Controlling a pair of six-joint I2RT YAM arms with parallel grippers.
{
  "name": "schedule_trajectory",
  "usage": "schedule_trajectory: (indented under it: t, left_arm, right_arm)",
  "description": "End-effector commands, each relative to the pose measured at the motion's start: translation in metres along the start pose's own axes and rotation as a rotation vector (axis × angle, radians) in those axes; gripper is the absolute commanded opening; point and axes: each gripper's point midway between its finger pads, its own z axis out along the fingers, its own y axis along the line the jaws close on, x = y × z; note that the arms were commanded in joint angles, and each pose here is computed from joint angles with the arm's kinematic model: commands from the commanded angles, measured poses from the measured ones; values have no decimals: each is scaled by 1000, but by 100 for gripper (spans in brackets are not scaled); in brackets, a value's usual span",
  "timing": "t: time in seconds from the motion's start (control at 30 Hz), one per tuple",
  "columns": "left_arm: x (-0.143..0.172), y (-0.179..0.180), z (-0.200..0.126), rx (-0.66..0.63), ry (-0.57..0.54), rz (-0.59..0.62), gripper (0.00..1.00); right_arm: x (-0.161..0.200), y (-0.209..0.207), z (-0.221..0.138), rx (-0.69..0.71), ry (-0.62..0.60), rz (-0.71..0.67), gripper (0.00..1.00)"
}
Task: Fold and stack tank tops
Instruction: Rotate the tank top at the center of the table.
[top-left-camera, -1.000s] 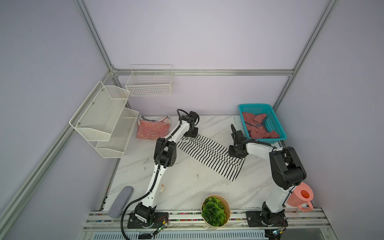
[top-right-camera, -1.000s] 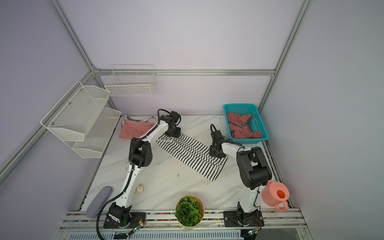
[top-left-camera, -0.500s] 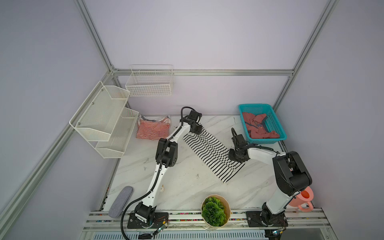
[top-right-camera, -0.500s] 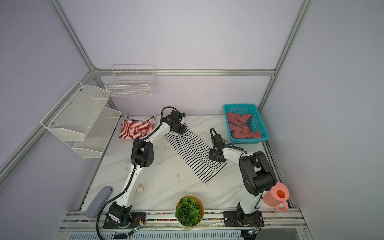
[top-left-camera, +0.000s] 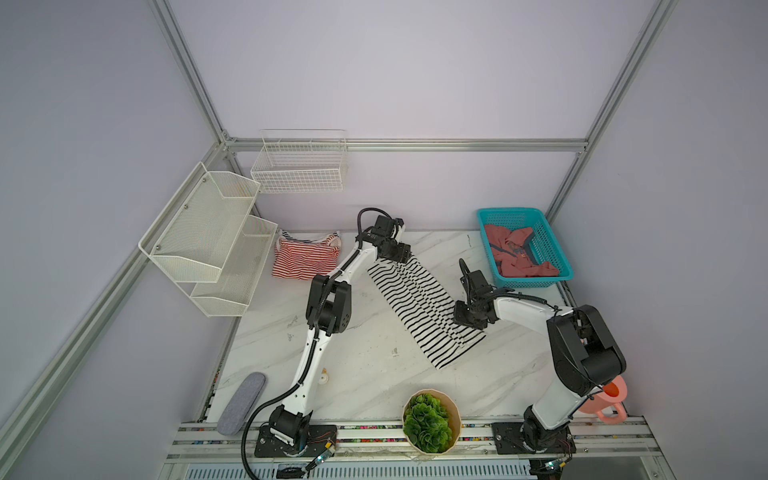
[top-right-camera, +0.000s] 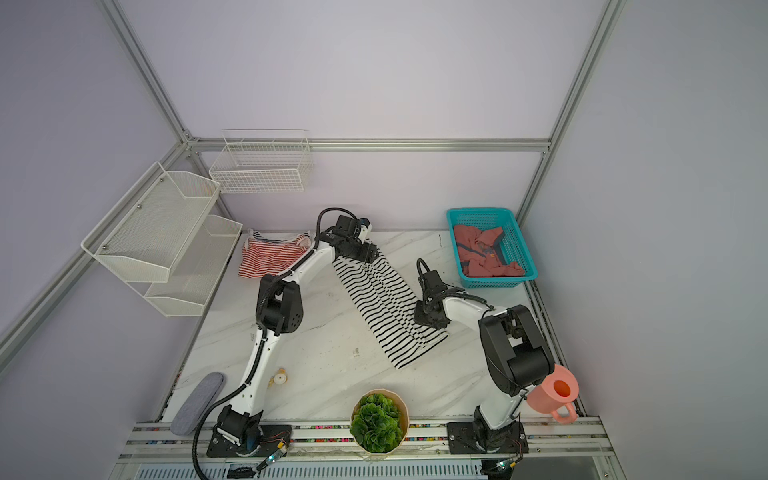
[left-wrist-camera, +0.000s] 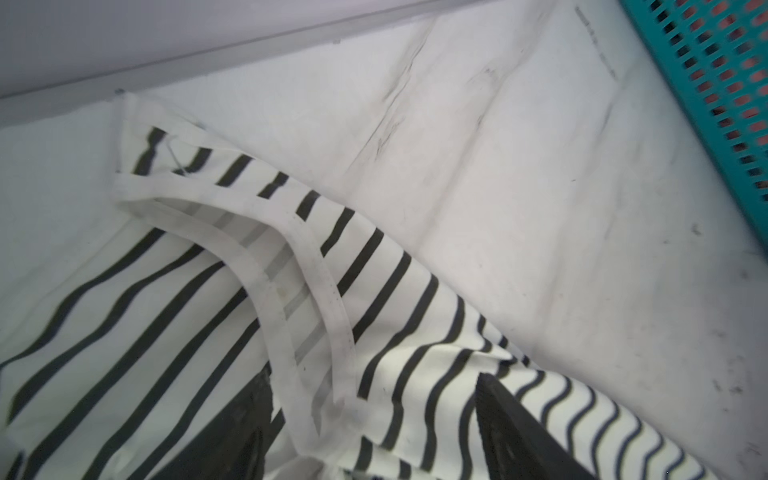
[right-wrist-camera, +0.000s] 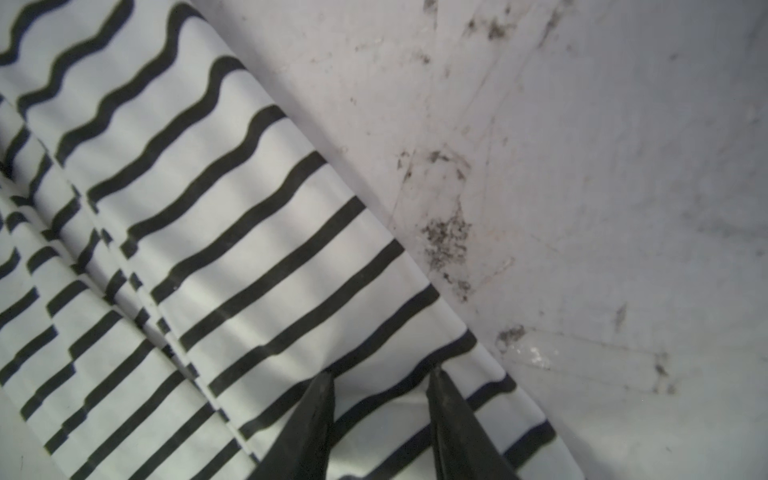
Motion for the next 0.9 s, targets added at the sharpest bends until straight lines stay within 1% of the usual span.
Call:
schedule_trajectory:
  t: [0.0,0.07,0.13,0.23,0.3,0.43,0.5,0.57,0.6,0.73,0.87]
  left_arm:
    - [-57,-30,-80,72,-160,-35,79]
    - [-57,-33,-97,72,-163,-76,81]
    - [-48,-35,-108,71,-145,-109,82]
    - [-17,-31,-113,42,-80,-192,81]
    - [11,-24,-111,13,-12,-260,77]
    - [69,-19,-94,-1,125,-392,62]
    - [90,-19,-85,7,181,-422,57]
    - [107,-16,-77,-11,220,-445,53]
    - [114,-15,-73,-22,236,-451,51]
    - [136,-4,-60,-76,284,-469,48]
    - [147,10,-47,-130,316,-472,48]
  right_arm:
    - [7,-6,-4,62,57,-48,44]
    - [2,-5,-7,67,52,-54,46]
    - [-2,-4,-8,76,45,-67,47]
    - [-5,-7,-8,96,40,-81,47]
    - [-5,-9,-7,110,40,-93,47]
    - [-5,-14,-8,137,38,-116,48]
    - [-5,-15,-8,141,41,-127,44]
    - [-4,-15,-7,140,48,-140,39]
    - [-3,-16,-7,141,49,-144,34]
    - [4,-20,-5,143,65,-162,21]
    - [18,-22,3,127,103,-163,19]
